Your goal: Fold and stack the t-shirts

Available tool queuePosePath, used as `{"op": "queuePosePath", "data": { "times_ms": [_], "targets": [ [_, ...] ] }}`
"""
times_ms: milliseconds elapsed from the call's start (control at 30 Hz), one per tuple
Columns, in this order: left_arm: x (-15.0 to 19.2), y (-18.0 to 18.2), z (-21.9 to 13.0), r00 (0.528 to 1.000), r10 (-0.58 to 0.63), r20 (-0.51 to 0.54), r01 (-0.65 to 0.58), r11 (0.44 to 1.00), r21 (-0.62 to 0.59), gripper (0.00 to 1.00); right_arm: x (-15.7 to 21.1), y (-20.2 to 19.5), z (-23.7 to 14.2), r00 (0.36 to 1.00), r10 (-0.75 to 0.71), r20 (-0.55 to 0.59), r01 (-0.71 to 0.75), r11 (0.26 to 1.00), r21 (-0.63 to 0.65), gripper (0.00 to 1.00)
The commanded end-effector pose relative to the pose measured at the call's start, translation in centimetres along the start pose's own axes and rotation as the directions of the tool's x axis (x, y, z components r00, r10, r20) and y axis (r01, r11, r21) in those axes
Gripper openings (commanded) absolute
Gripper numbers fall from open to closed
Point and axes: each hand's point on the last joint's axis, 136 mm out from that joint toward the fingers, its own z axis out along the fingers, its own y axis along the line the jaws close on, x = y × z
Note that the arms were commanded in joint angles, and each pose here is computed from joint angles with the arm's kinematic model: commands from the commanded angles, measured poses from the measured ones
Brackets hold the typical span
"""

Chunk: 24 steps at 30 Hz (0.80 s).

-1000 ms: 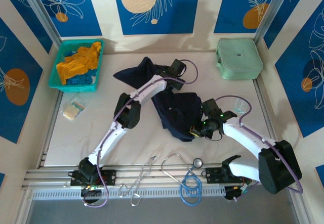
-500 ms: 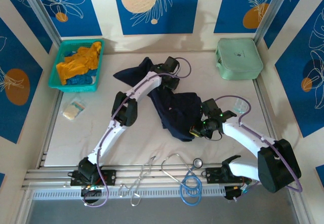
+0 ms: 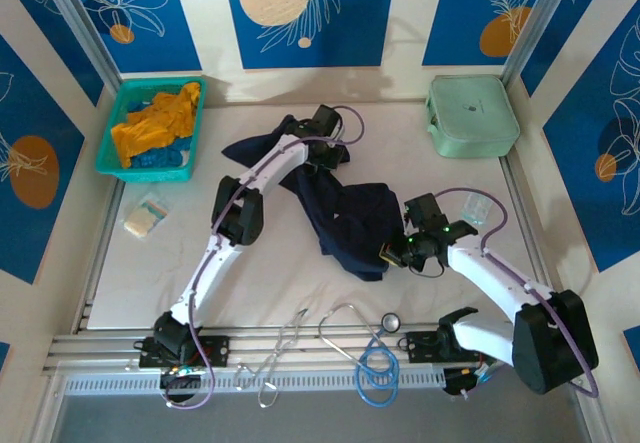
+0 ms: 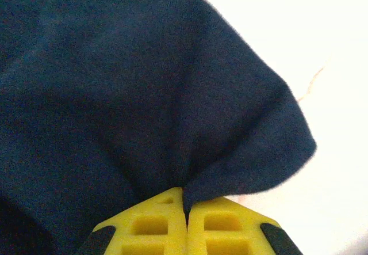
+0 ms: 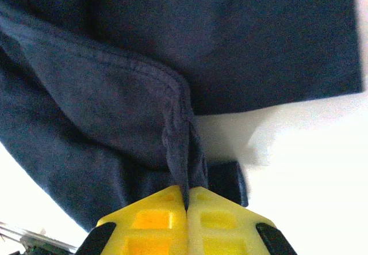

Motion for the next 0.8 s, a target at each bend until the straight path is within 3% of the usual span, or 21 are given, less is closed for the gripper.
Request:
{"op": "queuePosePath", "data": {
  "times_ms": [0, 200, 433, 600, 767],
  "targets": [
    [-8.6, -1.6, -13.7, 0.956, -0.026, 0.292, 0.009, 0.998, 0.06, 0.0, -1.5, 0.2, -1.1, 0.999, 0.006, 0.038, -0.006, 1.0, -0.017, 0.0],
    [-12.4, -0.7, -29.0, 0.85, -0.036, 0.526, 0.017, 0.999, 0.041, 0.0, -5.6, 1.9, -3.7, 0.995, 0.006, 0.104, 0.001, 0.997, -0.073, 0.0],
    [-9.9, 0.9, -40.6, 0.776, 0.023, 0.63, 0.023, 0.998, -0.065, 0.0, -7.9, 4.0, -5.8, 0.99, -0.008, 0.139, 0.027, 0.99, -0.139, 0.0],
    [-3.7, 3.9, -42.3, 0.794, 0.01, 0.608, 0.113, 0.98, -0.164, 0.0, -7.8, 5.1, -6.1, 0.992, -0.012, 0.123, 0.036, 0.98, -0.196, 0.0],
    [5.4, 6.7, -37.7, 0.821, -0.108, 0.561, 0.241, 0.956, -0.168, 0.0, -6.6, 5.1, -5.3, 0.997, -0.006, 0.076, 0.024, 0.973, -0.231, 0.0]
  ]
}}
